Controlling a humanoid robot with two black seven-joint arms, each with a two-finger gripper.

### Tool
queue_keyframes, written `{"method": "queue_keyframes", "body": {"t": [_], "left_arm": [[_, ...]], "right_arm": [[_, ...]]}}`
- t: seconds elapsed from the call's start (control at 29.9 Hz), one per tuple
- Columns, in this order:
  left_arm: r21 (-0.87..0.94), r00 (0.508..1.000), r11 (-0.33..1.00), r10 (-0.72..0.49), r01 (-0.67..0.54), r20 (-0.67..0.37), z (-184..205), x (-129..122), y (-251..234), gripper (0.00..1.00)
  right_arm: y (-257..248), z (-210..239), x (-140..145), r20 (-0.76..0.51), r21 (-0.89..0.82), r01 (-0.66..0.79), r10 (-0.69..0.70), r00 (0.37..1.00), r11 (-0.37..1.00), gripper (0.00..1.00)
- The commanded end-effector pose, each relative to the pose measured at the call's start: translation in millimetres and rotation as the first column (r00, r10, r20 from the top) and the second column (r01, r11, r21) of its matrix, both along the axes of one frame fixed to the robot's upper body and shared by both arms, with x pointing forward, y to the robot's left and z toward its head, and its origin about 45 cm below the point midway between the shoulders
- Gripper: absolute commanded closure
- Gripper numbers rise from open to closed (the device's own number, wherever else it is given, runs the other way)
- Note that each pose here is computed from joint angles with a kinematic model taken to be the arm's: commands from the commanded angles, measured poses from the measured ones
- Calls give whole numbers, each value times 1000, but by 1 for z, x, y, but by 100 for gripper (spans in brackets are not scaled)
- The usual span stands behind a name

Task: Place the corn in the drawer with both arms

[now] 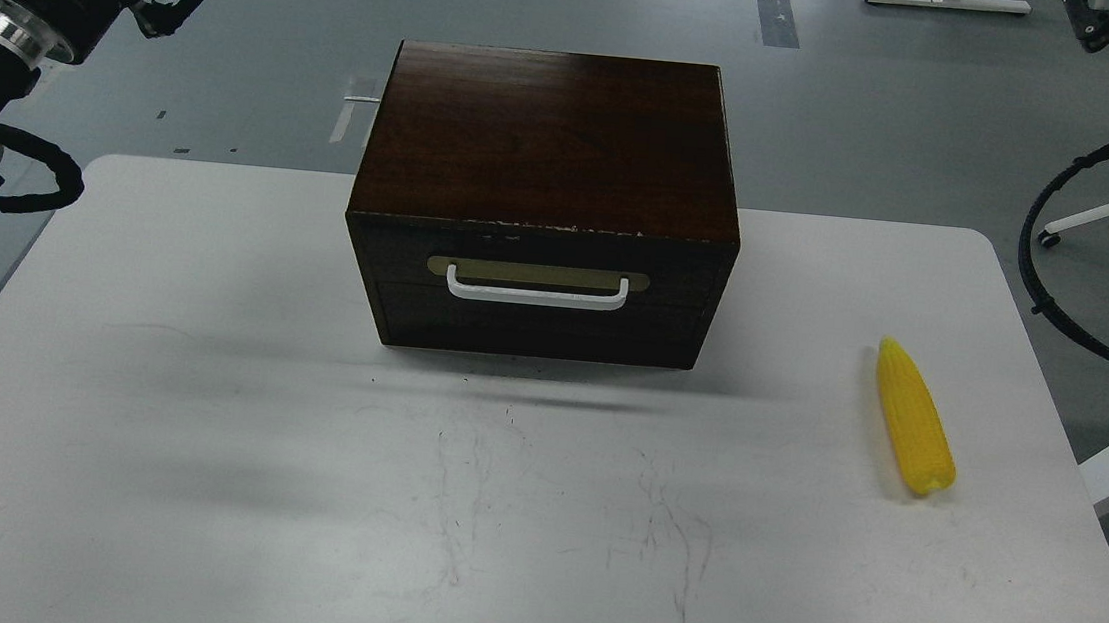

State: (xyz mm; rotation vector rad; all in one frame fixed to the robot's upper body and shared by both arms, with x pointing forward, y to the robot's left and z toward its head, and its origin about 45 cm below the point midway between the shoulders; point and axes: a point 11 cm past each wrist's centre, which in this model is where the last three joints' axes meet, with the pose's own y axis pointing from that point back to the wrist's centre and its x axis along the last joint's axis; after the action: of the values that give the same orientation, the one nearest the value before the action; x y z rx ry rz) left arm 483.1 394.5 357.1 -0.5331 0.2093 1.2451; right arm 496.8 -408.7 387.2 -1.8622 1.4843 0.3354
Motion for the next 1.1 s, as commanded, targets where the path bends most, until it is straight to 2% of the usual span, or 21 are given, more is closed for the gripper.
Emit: {"method": "queue_keyframes", "body": {"t": [0.0,0.4,0.5,0.6,0.67,0.8,0.87,0.97,1.0,1.07], "left_arm": [[-6,1000,1000,9,-9,4,1,1,2,2],[48,998,998,-47,49,-33,-1,-3,-7,2],[211,993,972,-96,107,-62,11,-16,-2,6],[481,979,856,-203,189,-24,45,-30,-23,9],[580,968,790,-249,201,3,62,-33,-36,10],[819,912,540,-406,193,53,94,-43,-88,9],[869,885,466,-459,167,76,106,-47,-106,9],[955,805,281,-586,94,93,120,-62,-152,9],[975,766,206,-639,82,71,113,-68,-175,9],[991,720,126,-693,53,49,105,-77,-198,10]], "right_arm": [[-2,2,-1,6,3,6,-6,1000,1000,0],[-5,-3,-2,-4,1,11,-11,1000,1000,0],[-13,1,-4,0,-7,25,-25,1000,1000,0],[-22,1,-8,-4,-17,42,-42,999,999,0],[-23,-4,-9,-12,-17,43,-43,999,999,0],[-24,-6,-10,-14,-16,48,-48,999,999,0],[-25,-5,-10,-12,-14,49,-50,999,999,0],[-25,-5,-10,-11,-15,51,-51,999,999,0],[-27,-4,-10,-11,-17,53,-53,999,998,0],[-29,-3,-11,-9,-20,58,-58,998,998,0]]}}
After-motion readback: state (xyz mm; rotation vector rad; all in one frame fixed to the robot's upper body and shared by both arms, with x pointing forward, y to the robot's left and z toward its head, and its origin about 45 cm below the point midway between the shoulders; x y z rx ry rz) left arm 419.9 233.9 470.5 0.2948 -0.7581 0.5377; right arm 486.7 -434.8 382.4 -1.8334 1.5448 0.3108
